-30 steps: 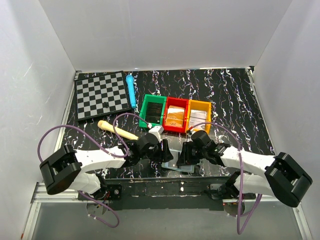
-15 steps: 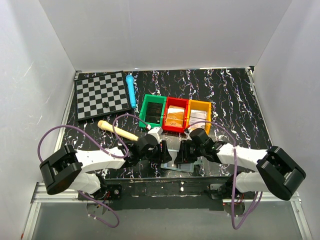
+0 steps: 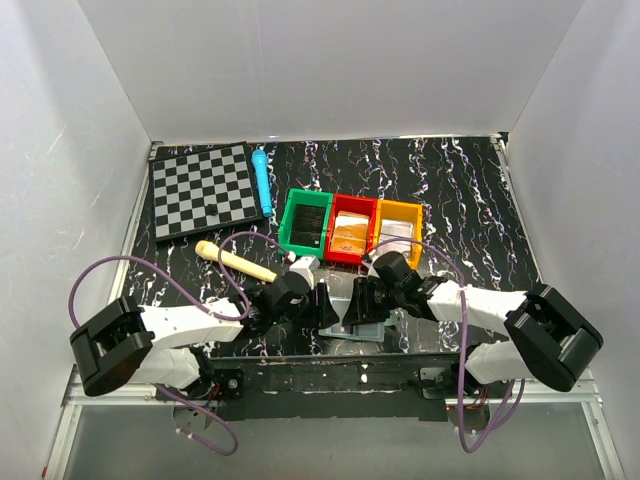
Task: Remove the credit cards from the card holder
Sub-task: Remove the credit card from the card holder.
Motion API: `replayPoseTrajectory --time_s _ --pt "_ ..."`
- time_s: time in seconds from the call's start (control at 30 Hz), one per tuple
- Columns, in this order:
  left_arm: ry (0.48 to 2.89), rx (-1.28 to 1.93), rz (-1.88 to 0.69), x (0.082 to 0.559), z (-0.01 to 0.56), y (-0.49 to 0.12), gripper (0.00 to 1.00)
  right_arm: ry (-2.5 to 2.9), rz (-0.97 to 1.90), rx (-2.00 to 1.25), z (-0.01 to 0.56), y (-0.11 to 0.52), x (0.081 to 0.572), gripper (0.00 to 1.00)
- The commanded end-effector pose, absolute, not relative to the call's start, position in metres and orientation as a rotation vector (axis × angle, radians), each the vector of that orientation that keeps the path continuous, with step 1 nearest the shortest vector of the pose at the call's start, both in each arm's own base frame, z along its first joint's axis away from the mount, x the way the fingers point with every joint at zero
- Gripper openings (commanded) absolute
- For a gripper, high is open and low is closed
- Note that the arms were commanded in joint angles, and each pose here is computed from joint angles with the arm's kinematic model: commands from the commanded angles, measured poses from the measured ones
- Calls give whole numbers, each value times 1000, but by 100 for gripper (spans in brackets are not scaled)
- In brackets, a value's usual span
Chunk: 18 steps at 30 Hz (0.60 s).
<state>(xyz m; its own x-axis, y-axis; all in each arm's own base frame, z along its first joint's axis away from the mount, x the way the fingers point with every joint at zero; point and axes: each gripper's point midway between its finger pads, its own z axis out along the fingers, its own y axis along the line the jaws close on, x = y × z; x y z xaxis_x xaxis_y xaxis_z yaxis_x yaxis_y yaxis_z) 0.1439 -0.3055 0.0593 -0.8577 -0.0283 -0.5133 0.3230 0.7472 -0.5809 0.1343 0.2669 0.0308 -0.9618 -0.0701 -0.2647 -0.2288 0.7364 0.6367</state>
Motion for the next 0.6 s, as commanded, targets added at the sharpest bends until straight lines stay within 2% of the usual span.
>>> replayPoseTrajectory --time_s 0.0,0.57 --pt "2379 237 -995 151 82 -316 48 2705 969 -219 38 260 140 48" --pt "2439 258 -1100 149 71 -335 37 2683 971 -180 46 252 136 48"
